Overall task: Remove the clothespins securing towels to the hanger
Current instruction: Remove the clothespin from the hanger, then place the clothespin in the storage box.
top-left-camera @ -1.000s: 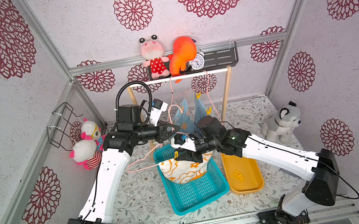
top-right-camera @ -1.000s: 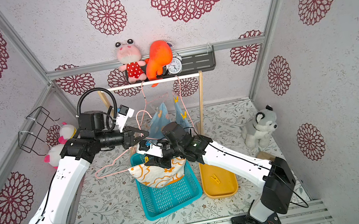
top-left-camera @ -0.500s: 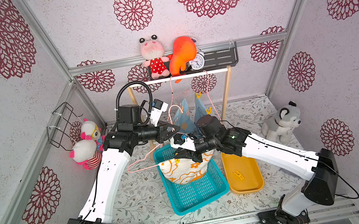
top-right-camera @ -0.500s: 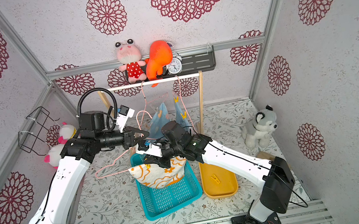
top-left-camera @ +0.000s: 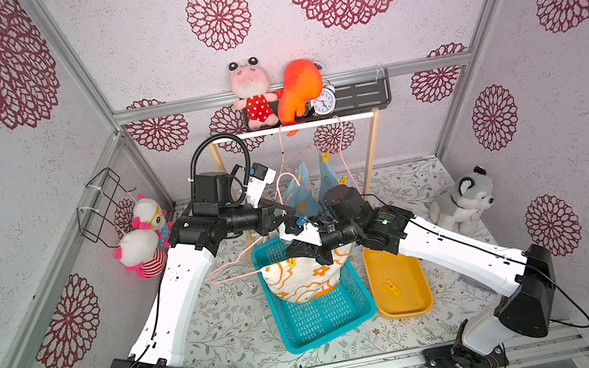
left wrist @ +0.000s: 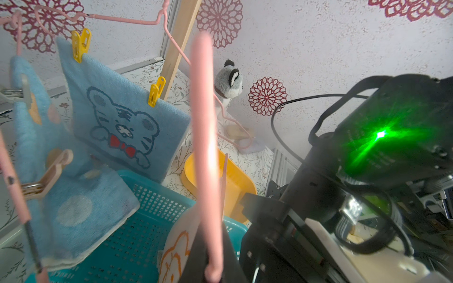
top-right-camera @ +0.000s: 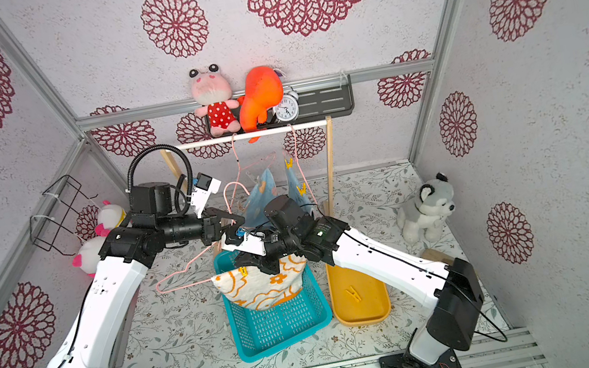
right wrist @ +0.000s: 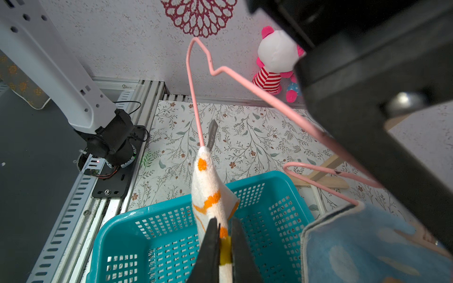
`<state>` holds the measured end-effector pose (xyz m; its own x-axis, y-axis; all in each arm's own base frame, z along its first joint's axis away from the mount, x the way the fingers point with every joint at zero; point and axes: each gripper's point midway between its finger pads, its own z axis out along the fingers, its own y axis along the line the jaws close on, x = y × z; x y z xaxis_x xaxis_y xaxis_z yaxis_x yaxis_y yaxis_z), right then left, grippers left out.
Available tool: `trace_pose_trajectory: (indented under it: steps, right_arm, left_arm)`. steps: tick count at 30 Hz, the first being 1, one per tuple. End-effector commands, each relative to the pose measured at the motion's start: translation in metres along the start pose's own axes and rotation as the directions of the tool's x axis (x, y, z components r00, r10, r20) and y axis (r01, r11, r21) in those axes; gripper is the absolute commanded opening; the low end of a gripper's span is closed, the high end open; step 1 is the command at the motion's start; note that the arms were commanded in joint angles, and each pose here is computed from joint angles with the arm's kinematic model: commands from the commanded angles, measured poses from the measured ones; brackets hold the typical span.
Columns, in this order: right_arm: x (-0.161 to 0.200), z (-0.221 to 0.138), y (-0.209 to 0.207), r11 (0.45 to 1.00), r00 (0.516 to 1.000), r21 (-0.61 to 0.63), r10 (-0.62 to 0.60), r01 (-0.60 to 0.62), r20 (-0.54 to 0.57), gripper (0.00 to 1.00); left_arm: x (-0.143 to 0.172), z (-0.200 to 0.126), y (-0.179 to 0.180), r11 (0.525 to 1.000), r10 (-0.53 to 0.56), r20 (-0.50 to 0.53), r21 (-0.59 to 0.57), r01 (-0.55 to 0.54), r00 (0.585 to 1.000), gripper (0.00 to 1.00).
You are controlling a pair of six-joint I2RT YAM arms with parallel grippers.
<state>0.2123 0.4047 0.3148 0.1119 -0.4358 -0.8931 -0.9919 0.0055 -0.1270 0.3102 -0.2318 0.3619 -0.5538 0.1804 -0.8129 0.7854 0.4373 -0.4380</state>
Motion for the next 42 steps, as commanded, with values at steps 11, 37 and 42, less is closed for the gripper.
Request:
trace_pose_trajectory:
  steps: [11,37,42]
  right_arm:
    - [-0.031,-0.03,-0.003,0.997,0.999,0.073,-0.03,0.028,0.022,0.0]
    - [0.16,-0.128,0.012,0.674,0.816,0.576,0.578,-0.462,-0.021,0.0]
    - [0.221,-0.153,0.011,0.489,0.703,0.692,0.71,-0.531,0.039,0.01]
  left_arm:
    - [-0.003,0.004,0.004,0.999,0.03,-0.01,-0.019,-0.031,0.999,0.0]
    - [-0.007,-0.008,0.022,0.988,0.046,0.006,-0.15,-0.045,0.999,0.0]
    - [-0.008,-0.008,0.021,0.988,0.047,0.012,-0.145,-0.045,0.999,0.0]
